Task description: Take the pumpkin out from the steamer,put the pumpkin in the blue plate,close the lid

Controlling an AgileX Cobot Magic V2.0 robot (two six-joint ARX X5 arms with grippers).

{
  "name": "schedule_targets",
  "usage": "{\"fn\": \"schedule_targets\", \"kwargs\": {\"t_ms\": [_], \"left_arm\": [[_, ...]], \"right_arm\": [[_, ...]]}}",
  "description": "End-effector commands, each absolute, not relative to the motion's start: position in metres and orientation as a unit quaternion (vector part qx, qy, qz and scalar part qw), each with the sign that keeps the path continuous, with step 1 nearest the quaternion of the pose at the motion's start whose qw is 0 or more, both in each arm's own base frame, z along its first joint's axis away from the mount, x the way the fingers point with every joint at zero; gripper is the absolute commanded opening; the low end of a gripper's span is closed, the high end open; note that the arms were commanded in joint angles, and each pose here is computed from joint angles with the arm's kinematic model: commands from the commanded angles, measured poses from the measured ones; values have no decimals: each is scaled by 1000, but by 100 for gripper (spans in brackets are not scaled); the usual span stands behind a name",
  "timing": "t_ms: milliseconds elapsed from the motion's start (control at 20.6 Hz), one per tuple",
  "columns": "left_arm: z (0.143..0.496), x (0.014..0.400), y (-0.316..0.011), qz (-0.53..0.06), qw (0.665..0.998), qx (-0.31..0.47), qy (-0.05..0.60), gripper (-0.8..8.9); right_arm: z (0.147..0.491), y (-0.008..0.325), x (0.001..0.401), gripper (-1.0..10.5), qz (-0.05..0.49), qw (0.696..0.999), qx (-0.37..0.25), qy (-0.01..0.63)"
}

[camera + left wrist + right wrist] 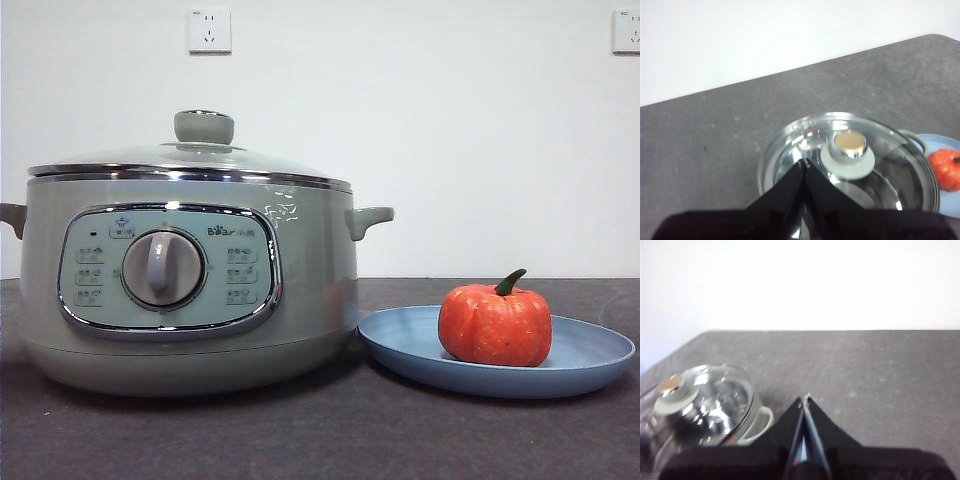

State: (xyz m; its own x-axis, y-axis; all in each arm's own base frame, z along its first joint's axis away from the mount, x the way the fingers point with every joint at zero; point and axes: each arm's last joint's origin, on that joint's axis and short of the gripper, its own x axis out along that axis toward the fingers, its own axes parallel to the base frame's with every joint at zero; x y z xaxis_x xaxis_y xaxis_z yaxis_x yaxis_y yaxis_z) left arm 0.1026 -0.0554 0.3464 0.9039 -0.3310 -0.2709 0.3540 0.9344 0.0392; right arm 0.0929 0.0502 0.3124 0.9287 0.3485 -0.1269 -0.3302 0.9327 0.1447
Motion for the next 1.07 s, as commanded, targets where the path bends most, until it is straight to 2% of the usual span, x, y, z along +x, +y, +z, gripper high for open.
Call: {"fn": "schedule_targets", "kwargs": {"t_ms": [48,291,388,727,1067], "left_arm": [[331,94,-51,-178,977,40,112,-8],[324,90,-48,-179,973,48,136,-4],[320,89,-48,-178,970,55,154,-4],[312,86,-46,-176,962,72,198,-4],[310,85,-46,-175,960,75,207,-4]], "right_arm": [[305,48,92,-16,144,983,87,73],[301,44,94,-16,67,992,75,82],[300,43,93,-16,51,993,72,84],[295,43,93,-16,49,991,58,110],[289,42,91,-16,45,989,43,137]]}}
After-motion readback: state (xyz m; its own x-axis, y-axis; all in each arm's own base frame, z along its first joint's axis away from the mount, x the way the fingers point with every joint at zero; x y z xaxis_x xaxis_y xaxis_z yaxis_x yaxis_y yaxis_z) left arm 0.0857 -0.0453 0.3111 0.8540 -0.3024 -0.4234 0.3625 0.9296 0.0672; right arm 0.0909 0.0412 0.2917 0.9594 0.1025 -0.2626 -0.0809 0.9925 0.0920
